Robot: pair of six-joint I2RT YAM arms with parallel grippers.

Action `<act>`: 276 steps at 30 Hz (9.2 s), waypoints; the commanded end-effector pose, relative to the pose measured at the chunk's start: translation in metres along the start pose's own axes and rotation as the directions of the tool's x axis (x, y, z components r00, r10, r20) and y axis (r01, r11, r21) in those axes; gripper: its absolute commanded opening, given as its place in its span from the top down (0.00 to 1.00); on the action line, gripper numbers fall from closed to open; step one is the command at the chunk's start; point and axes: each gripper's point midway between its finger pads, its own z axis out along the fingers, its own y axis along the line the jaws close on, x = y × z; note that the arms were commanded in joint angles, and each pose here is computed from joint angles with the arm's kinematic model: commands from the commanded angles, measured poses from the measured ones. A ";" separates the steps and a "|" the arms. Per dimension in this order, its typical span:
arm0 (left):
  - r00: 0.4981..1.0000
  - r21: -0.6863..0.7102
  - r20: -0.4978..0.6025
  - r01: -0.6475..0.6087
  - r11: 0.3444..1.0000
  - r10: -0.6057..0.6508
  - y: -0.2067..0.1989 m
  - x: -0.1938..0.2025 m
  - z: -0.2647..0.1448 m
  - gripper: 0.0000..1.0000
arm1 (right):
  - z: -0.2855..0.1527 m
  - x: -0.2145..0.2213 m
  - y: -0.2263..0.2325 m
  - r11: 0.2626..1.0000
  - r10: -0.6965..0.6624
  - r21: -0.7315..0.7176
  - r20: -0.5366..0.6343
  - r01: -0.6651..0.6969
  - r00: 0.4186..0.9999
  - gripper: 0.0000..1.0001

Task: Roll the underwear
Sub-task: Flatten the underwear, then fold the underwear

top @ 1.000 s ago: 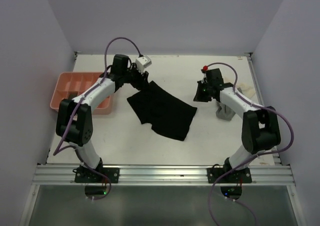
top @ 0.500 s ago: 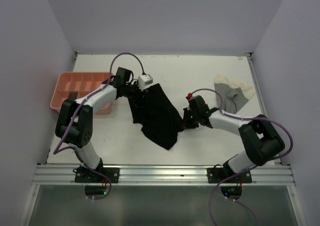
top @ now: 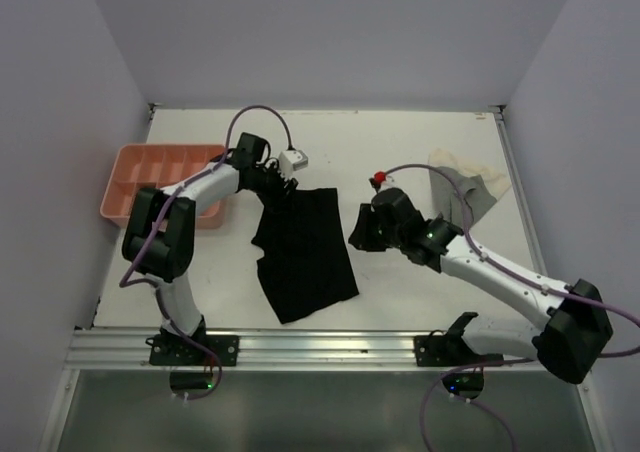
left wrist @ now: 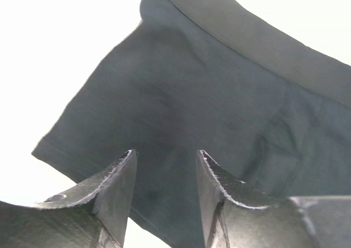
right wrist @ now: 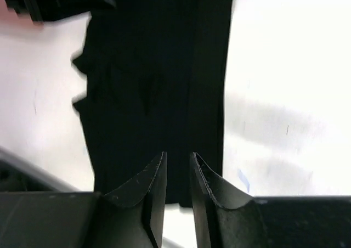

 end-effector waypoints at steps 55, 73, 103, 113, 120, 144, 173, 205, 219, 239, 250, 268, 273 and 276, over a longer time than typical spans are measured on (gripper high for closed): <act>0.988 0.115 0.086 0.121 0.986 -0.131 0.125 -0.016 0.009 0.40 | 0.210 -0.136 -0.040 0.662 -0.668 -0.531 -0.098 0.529 0.738 0.46; 0.979 0.215 0.034 0.190 0.958 -0.202 0.106 0.007 0.012 0.45 | 0.215 -0.116 -0.043 0.677 -0.649 -0.599 -0.210 0.429 0.731 0.48; 0.973 0.217 -0.008 0.228 0.949 -0.232 0.110 0.027 0.011 0.51 | 0.203 -0.113 -0.043 0.682 -0.644 -0.589 -0.201 0.434 0.738 1.00; 0.972 0.232 -0.051 0.236 0.944 -0.231 0.102 0.043 0.011 0.55 | 0.202 -0.115 -0.044 0.691 -0.635 -0.580 -0.203 0.431 0.745 1.00; 0.970 0.253 -0.061 0.245 0.936 -0.237 0.095 0.047 0.012 0.64 | 0.202 -0.116 -0.047 0.699 -0.631 -0.569 -0.208 0.433 0.747 1.00; 0.969 0.186 0.247 -0.059 0.981 0.011 0.086 -0.060 -0.065 1.00 | 0.127 -0.201 0.001 0.682 -0.656 -0.391 0.047 0.618 0.753 1.00; 0.945 0.263 0.271 -0.256 0.930 0.183 -0.063 0.005 -0.116 1.00 | 0.055 -0.097 0.003 0.626 -0.761 -0.338 -0.064 0.703 0.646 1.00; 0.955 0.405 0.055 -0.288 0.867 0.292 -0.149 0.088 -0.059 1.00 | 0.059 0.008 -0.037 0.573 -0.819 -0.393 -0.321 0.720 0.476 1.00; 0.885 0.408 0.019 -0.432 0.805 0.465 -0.162 0.095 -0.069 0.63 | 0.015 -0.034 0.006 0.598 -0.799 -0.324 -0.172 0.733 0.576 0.71; 0.997 0.039 0.034 -0.077 0.996 0.076 -0.065 0.021 -0.007 0.75 | 0.108 0.033 -0.021 0.988 -0.154 -0.045 -0.373 0.148 0.915 0.76; 0.999 -0.012 0.007 -0.042 0.999 0.042 -0.066 0.043 -0.028 0.83 | 0.140 -0.054 -0.009 0.950 -0.306 -0.036 -0.297 0.310 0.905 0.75; 0.970 -0.078 0.231 -0.056 0.995 0.072 -0.082 -0.074 -0.015 0.65 | 0.044 -0.045 -0.025 0.866 0.496 -0.167 0.149 -0.472 0.856 1.00; 0.973 -0.095 0.209 -0.076 0.993 0.095 -0.094 -0.075 0.006 0.67 | 0.047 -0.041 -0.031 0.788 0.610 -0.230 0.173 -0.571 0.773 1.00; 0.976 -0.097 0.190 -0.089 0.991 0.107 -0.102 -0.074 0.020 0.67 | 0.049 -0.044 -0.036 0.754 0.653 -0.263 0.200 -0.602 0.731 1.00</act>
